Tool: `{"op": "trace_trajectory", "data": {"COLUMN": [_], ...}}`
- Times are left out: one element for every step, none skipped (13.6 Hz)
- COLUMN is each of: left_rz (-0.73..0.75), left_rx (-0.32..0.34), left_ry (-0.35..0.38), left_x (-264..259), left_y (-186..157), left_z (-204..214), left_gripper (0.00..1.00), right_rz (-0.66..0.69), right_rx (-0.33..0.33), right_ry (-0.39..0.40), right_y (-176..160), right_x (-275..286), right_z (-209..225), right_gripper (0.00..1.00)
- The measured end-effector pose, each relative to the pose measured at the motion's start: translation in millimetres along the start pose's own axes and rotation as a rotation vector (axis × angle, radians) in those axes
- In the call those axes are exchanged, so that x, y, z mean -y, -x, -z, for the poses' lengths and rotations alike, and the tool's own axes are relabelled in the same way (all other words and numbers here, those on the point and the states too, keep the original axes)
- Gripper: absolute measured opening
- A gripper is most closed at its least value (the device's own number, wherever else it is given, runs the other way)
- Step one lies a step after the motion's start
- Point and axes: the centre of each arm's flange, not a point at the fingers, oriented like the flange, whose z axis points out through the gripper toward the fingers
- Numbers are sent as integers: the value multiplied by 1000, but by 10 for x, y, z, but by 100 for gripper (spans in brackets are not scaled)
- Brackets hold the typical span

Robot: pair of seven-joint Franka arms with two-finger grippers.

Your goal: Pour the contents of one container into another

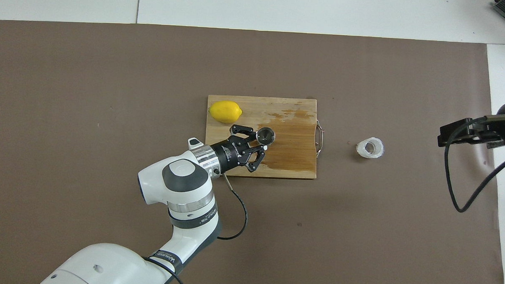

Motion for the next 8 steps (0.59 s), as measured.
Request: {"op": "trace_trajectory", "data": {"left_rz": [2,2,2,1,0,0,-1,-4], "left_rx": [-3,-4,-5,-4,-3,-2,0,2], "left_ry": [1,2,2,3,4,7,11,14], "left_x": [-7,-10,-12,-15,-23,-42,-62,-83], "left_y": [-18,-27,-29,-26,-20,-14,-7,-1], "left_z": [-1,-2,-2,-1,1,7,14,20], "left_gripper": [22,22,22,28,39,52,65,78], "right_rz": [-8,-11,-6,12,47,88,145,218], "right_rx": [-1,-1,-1,-1,-1,1,4,-5], "right_ry": [-1,-1,-1,-5,-18,-35,-43,-44], "right_y": [7,14,20,22,23,25,29,19], "right_x": [-43,-68,-70,-57,-32,-11,-8,-36], "right_z": [10,17,24,25,22,11,-11,-24], "right_gripper": [100,100,100,100,100,100,100,100]}}
